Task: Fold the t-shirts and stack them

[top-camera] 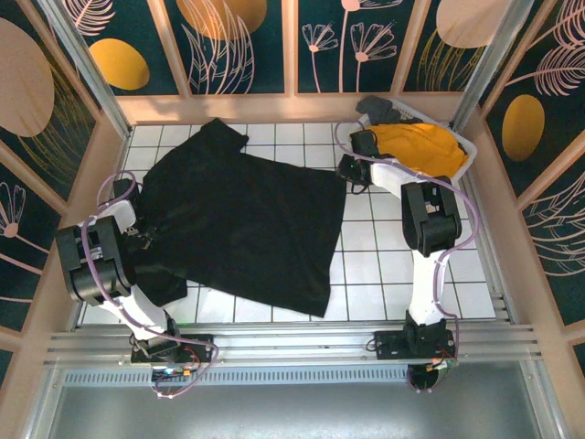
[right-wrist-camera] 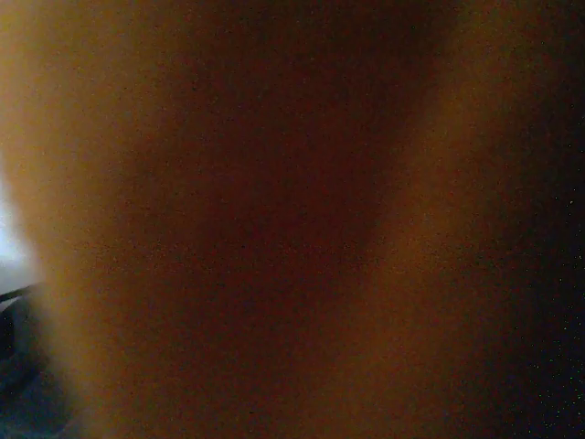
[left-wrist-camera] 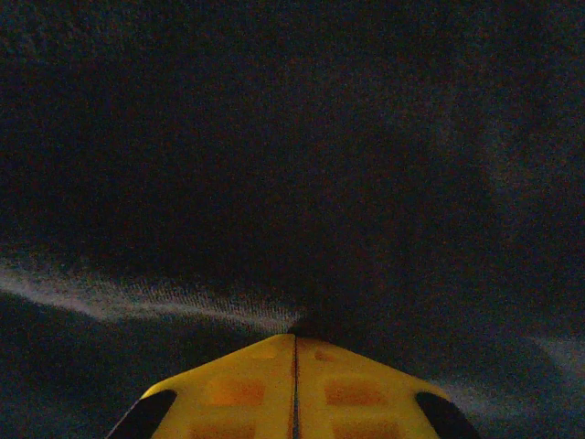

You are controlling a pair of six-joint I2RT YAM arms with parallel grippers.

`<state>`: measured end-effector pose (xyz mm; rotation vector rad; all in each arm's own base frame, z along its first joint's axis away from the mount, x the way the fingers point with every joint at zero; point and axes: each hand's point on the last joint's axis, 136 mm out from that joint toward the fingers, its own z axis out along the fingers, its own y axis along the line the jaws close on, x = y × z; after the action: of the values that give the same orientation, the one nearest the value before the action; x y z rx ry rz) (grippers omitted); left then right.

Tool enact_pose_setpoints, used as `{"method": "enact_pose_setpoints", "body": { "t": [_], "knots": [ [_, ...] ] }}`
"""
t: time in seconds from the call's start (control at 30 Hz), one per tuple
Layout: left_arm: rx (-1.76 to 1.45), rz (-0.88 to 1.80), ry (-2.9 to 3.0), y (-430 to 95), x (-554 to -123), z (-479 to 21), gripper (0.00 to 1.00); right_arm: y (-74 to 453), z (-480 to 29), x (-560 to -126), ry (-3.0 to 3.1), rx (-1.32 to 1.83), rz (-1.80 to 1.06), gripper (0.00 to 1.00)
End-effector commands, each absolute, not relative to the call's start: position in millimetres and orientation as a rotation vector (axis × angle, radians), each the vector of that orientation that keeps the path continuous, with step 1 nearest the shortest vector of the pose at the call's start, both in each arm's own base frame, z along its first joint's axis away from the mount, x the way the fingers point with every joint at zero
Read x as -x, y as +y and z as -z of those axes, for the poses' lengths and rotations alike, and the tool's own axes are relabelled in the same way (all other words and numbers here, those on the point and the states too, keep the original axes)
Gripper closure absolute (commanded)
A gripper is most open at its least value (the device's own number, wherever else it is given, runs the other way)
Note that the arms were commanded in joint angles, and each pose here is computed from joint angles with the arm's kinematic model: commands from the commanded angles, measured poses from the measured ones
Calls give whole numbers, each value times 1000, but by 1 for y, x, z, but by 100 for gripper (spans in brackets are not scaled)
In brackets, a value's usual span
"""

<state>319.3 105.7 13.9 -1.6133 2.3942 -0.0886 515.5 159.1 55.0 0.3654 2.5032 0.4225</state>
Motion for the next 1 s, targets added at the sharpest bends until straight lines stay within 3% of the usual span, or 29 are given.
{"method": "enact_pose_setpoints", "body": {
  "t": [0.0,0.13,0.33,0.47,0.83,0.97],
  "knots": [
    [1605,92,2416,104,-318,-11,90,171,-27,-502,2600,-343,-451,74],
    [1607,105,2418,103,-319,-12,91,165,-32,-498,2596,-342,-363,74],
    [1564,172,2362,101,-330,-34,88,184,-113,-485,2338,-166,-435,69],
    [1558,226,2341,97,-336,-41,86,178,-89,-482,2422,-158,-278,73],
    [1524,262,2373,90,-338,-43,85,75,-102,-572,2371,-455,-106,74],
    [1510,278,2376,88,-339,-44,85,82,-121,-577,2358,-413,-172,73]
  ]
}}
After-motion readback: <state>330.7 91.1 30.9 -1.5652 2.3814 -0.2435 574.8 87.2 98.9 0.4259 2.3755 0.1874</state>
